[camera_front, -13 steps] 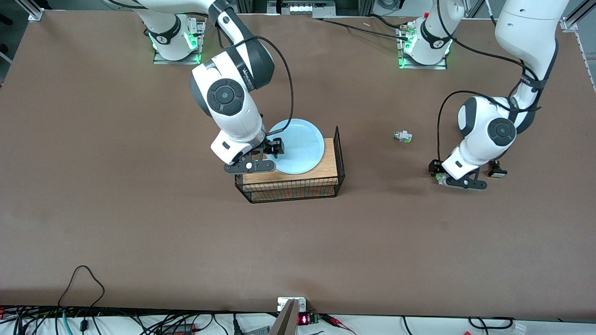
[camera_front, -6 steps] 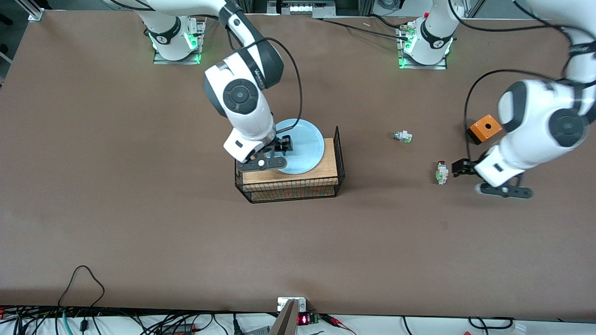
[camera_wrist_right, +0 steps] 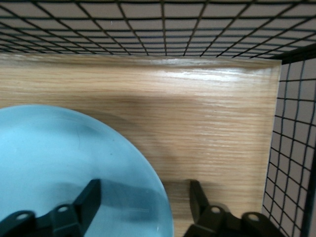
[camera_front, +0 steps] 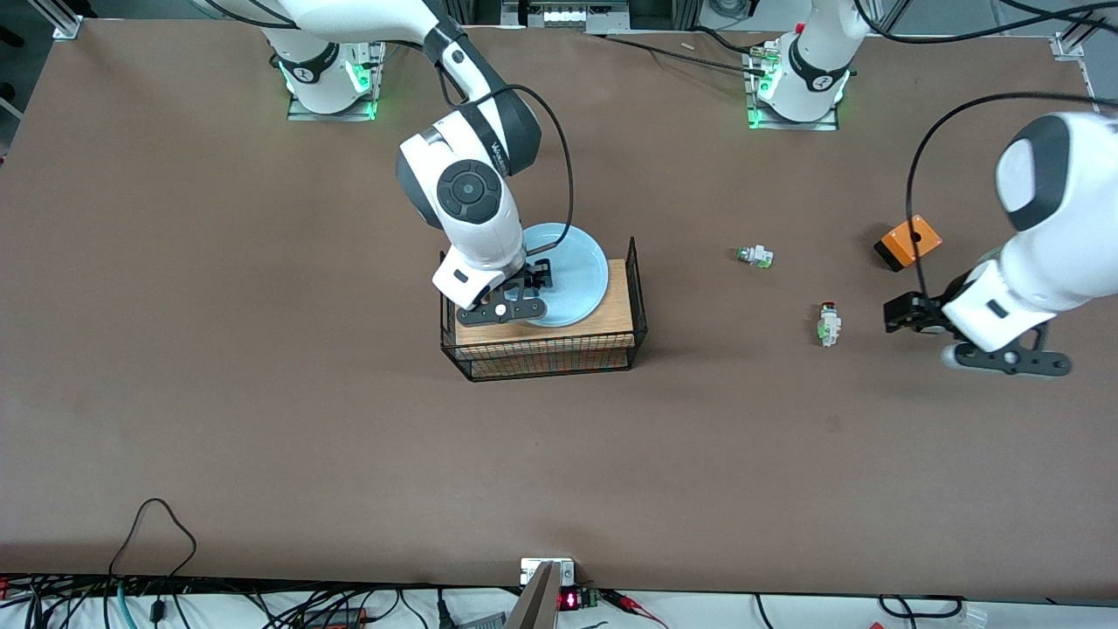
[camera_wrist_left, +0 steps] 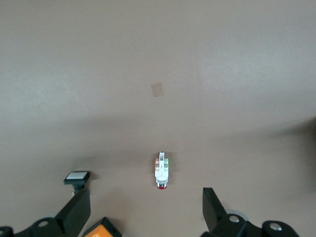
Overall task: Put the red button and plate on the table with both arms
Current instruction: 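Open the left gripper, release the button and raise the arm away, then lift the blue plate off the wooden board with the right gripper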
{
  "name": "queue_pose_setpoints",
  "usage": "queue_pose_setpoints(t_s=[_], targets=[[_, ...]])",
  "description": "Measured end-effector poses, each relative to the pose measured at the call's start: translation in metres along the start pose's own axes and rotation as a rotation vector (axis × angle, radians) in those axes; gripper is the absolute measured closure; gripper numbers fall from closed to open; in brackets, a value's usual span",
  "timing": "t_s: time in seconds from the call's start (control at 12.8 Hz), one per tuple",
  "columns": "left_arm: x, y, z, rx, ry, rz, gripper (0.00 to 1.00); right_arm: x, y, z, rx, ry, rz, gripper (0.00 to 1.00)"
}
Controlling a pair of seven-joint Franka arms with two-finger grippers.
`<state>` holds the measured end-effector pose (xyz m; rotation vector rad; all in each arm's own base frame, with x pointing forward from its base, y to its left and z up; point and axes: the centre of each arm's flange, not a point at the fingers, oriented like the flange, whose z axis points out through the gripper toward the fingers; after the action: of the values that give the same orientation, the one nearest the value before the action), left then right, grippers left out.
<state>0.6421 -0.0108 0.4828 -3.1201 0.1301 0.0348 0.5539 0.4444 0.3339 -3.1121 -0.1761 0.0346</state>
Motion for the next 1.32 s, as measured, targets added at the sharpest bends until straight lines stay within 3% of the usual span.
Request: queue_pose_setpoints(t_s=[0.08,0.16,0.54,0.86,1.32], targets=[[0.000,-0.002,-0.018,0.001,0.000,-0.012,0.00,0.000,0.000,-0.002,0.001,0.001,0.000,0.34],[-0.001,-0.003,-0.036,0.001,0.000,-0.023,0.00,-0.001,0.000,-0.002,-0.001,-0.003,0.000,0.35],[-0.018,0.008,-0.095,-0.003,-0.014,-0.064,0.00,-0.010,0.006,-0.006,-0.043,-0.081,0.000,0.88],[-0.043,0.008,-0.129,-0.002,0.016,-0.069,0.00,-0.010,0.007,-0.009,-0.043,-0.084,0.000,0.91],[-0.062,0.005,-0.116,0.000,0.029,-0.088,0.00,-0.012,0.032,-0.046,-0.053,-0.136,0.033,0.92]])
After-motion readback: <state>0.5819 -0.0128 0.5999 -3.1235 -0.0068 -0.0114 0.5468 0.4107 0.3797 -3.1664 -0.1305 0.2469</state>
